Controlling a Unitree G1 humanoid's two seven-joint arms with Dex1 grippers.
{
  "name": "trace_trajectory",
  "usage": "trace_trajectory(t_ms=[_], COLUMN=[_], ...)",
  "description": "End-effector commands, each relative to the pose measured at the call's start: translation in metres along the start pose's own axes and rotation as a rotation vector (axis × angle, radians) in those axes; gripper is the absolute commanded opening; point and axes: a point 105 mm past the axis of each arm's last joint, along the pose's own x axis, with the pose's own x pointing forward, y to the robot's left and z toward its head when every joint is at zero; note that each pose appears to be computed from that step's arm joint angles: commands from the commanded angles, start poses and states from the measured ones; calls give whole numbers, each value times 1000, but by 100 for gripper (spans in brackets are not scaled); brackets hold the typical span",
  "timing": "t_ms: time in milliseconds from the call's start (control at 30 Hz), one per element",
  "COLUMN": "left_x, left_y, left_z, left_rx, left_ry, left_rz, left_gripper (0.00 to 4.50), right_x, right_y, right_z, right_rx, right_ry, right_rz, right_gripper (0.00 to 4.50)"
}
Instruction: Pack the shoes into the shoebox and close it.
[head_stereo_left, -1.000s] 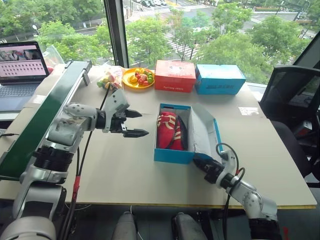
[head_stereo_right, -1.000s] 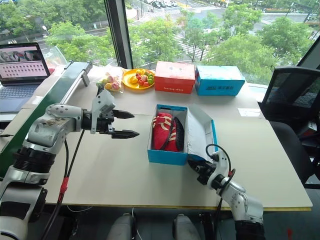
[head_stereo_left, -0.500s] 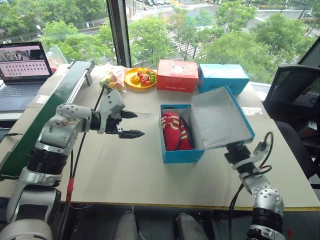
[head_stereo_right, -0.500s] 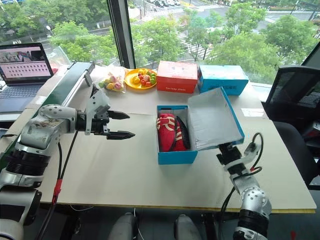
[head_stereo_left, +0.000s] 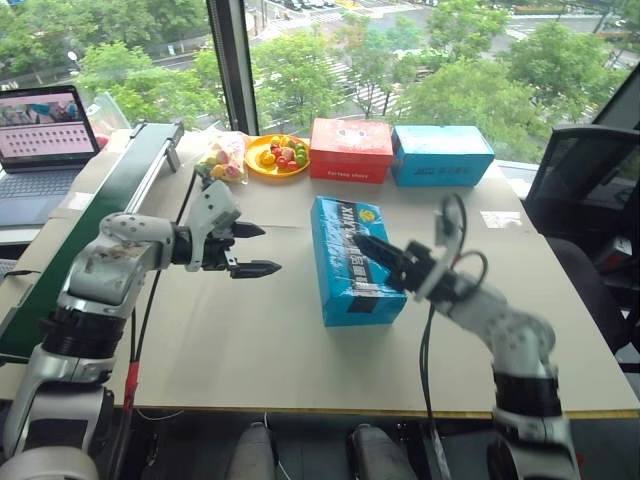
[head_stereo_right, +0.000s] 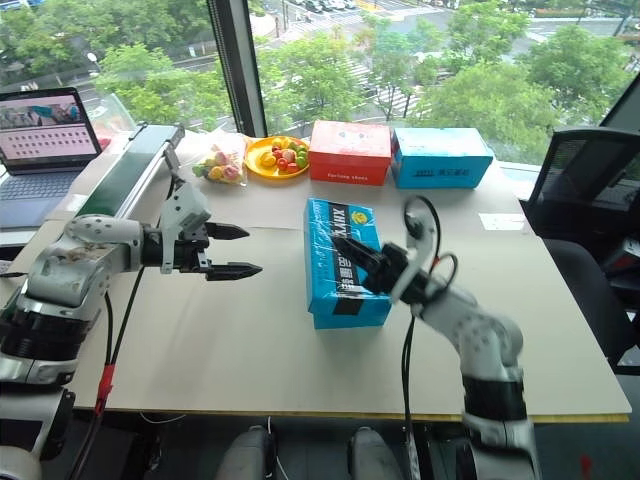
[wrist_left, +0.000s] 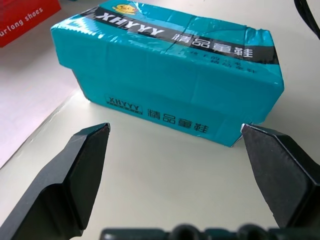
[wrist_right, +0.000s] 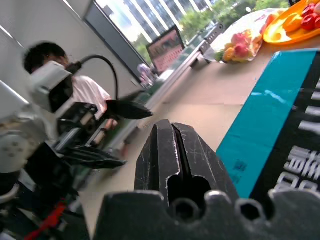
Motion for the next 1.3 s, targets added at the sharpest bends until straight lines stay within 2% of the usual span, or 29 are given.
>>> trace_trajectory(t_ms=[33,100,200,400,533,633,733,833,900,933,1100,1200,1300], left_x=[-7,-7,-8,-16,-15,-13,-10,-9,-8,-8,-4,0,-2], left_y=[-1,-4,-11,-18,-20,-20,-22,-25,-24,-22,-7,-6,-7], left_z=[11,10,2,-10,-13,-14,-10,-5,-7,-7,-3,-16,-21], left_rx=[15,7,-16,-55,-75,-74,-59,-41,-8,4,33,61,28], left_ry=[-43,-46,-44,-30,-35,-38,-66,-102,-94,-100,-159,-111,-141], left_rz=[48,57,94,170,190,188,156,116,110,112,201,225,251], left_gripper=[450,450,450,450,450,450,450,450,450,450,450,450,450], right_x=[25,37,58,54,55,56,36,7,-14,-24,-74,-105,-131], right_y=[-10,-15,-33,-62,-66,-56,-43,-27,-20,-20,-33,-57,-77], right_z=[2,-6,-40,-91,-79,-37,2,19,24,23,19,24,32], right_rx=[-114,-163,-223,-414,-442,-390,-434,-482,-513,-530,-577,-624,-619], right_ry=[49,107,251,454,400,239,148,141,164,187,283,250,115], right_rz=[-3,3,-20,-84,-97,-64,-16,19,27,16,-105,-265,-447], right_gripper=[2,2,2,2,2,2,72,182,247,295,447,447,447])
